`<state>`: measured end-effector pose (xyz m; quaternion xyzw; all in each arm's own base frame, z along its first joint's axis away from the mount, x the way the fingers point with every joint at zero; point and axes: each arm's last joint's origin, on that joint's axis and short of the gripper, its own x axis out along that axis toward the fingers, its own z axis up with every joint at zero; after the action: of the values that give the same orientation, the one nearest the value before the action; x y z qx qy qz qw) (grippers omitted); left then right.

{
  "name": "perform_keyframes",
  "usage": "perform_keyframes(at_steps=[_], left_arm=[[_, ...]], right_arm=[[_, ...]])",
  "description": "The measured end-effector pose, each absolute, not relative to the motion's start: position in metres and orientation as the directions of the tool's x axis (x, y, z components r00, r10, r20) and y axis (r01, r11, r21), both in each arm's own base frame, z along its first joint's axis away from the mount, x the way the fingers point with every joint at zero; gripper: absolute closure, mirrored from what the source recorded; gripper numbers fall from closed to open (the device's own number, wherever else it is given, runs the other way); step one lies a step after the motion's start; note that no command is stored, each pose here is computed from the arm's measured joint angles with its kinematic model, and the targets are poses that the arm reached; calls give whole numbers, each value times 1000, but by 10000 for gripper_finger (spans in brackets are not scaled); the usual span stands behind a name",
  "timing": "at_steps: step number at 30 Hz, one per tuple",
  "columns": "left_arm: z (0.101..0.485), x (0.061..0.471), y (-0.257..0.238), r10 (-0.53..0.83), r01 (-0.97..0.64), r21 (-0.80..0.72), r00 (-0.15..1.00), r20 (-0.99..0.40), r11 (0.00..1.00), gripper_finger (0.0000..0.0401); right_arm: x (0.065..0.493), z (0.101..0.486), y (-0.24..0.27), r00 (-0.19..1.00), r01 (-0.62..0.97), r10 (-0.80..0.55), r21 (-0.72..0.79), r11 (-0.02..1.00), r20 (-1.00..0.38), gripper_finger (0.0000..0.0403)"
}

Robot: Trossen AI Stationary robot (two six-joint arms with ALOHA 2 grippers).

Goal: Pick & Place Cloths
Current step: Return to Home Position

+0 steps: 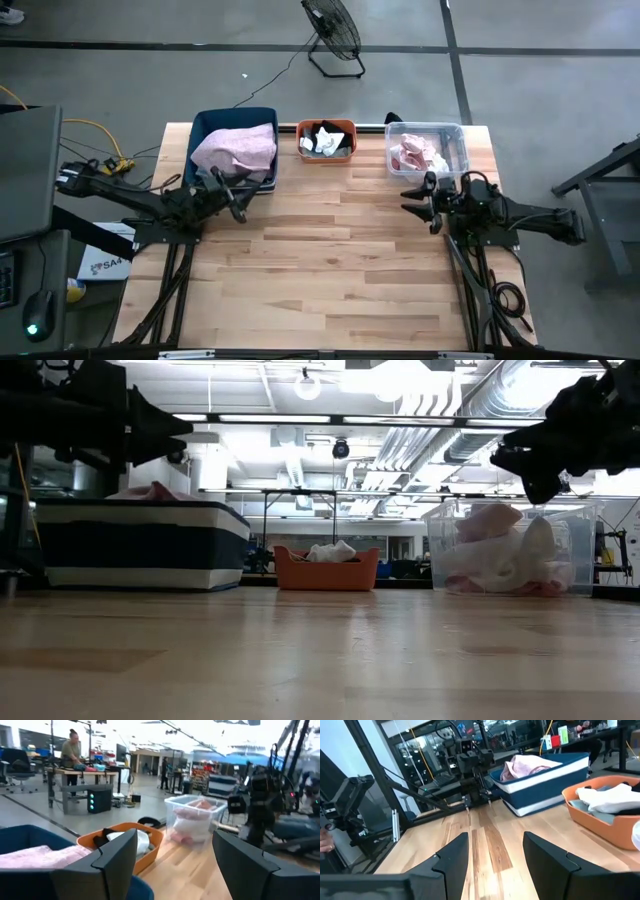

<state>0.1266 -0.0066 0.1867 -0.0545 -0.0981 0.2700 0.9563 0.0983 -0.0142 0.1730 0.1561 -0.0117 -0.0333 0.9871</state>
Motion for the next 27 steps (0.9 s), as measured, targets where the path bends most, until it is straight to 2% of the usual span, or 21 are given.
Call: perform_keyframes(at_steps=[12, 19, 27], left_arm=[[181, 106, -3, 498, -485, -133, 862, 95, 864, 149], [176, 93, -3, 389, -377, -122, 917, 88, 918, 149], [172, 96, -7, 265, -264, -29, 963, 45, 964, 149]], right_arm=[[98, 169, -14, 997, 77, -70, 316, 946, -34, 223], [98, 169, -14, 997, 75, -68, 318, 945, -33, 223], [98, 169, -14, 997, 71, -64, 308, 949, -33, 223]])
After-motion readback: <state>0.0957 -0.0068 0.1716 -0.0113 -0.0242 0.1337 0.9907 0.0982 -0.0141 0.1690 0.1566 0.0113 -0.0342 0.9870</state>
